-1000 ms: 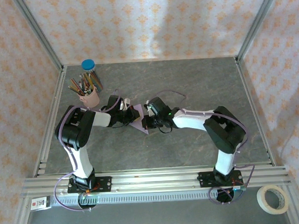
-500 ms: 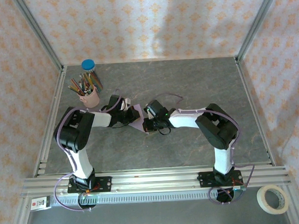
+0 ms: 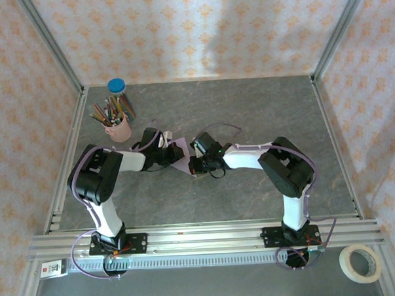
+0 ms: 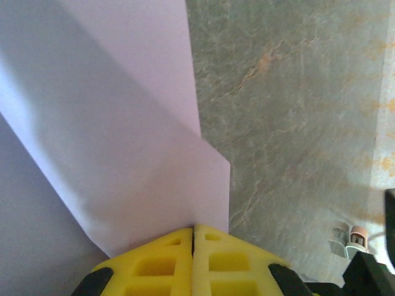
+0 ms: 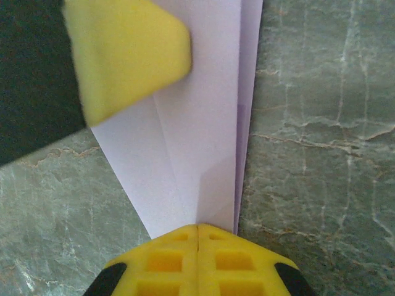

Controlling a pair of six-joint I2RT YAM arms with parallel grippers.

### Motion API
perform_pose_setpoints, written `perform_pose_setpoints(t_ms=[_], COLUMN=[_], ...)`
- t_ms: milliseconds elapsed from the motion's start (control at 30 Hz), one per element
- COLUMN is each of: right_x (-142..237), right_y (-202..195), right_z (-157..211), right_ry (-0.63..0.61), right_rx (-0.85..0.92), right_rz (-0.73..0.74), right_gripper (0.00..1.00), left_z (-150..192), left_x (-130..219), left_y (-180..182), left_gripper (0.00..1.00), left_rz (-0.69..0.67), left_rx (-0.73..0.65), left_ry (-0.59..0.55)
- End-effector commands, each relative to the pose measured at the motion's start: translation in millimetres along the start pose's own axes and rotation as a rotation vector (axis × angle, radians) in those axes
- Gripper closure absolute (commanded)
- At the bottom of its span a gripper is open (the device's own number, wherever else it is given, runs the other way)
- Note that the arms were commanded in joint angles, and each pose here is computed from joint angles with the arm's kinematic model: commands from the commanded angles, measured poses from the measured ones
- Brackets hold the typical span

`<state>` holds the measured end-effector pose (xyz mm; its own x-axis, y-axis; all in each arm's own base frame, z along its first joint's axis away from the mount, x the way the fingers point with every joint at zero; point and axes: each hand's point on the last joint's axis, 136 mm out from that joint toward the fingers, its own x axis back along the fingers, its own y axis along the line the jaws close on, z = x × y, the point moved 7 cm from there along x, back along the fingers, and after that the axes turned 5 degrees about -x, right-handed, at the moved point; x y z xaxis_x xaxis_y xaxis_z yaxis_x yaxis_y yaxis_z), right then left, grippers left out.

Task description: Fold a paper plane with a square sheet of paper (pick it up from the middle)

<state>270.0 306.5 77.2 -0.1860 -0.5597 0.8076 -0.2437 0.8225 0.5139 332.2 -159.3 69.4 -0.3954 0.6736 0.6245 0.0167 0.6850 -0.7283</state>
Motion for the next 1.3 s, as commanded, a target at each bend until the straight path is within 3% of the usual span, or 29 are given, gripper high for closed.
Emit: perform_pose_setpoints(t_ms=[0, 500, 733, 900, 1267], right_x=[-12.6, -7.0, -5.9, -2.3, -2.8], right_y=[-42.4, -75.4, -77.8, -77.9, -73.7], right_z=[28.4, 60.5, 64.2, 60.6, 58.7], right_ry=[0.112, 0.187, 0.182, 0.155, 0.147], right_rx=[-0.071, -0.099, -0.121, -0.151, -0.169], right_rz=[0.205, 0.346, 0.345, 0.329, 0.286], right_gripper=[1.0, 1.0, 1.0, 1.0, 1.0], left_z=[4.4, -38.0, -67.6, -74.9, -89.6], left_x=[-6.8, 3.6, 9.4, 11.7, 16.4], left_y=[4.9, 39.2, 41.1, 56.5, 56.9], left_gripper=[0.93, 0.93, 0.93, 0.94, 0.93], left_rz=[-0.002, -0.218, -0.242, -0.307, -0.317], left_rx=[-0.04, -0.061, -0.086, -0.093, -0.109], left_ry=[0.012, -0.098, -0.171, -0.216, -0.265])
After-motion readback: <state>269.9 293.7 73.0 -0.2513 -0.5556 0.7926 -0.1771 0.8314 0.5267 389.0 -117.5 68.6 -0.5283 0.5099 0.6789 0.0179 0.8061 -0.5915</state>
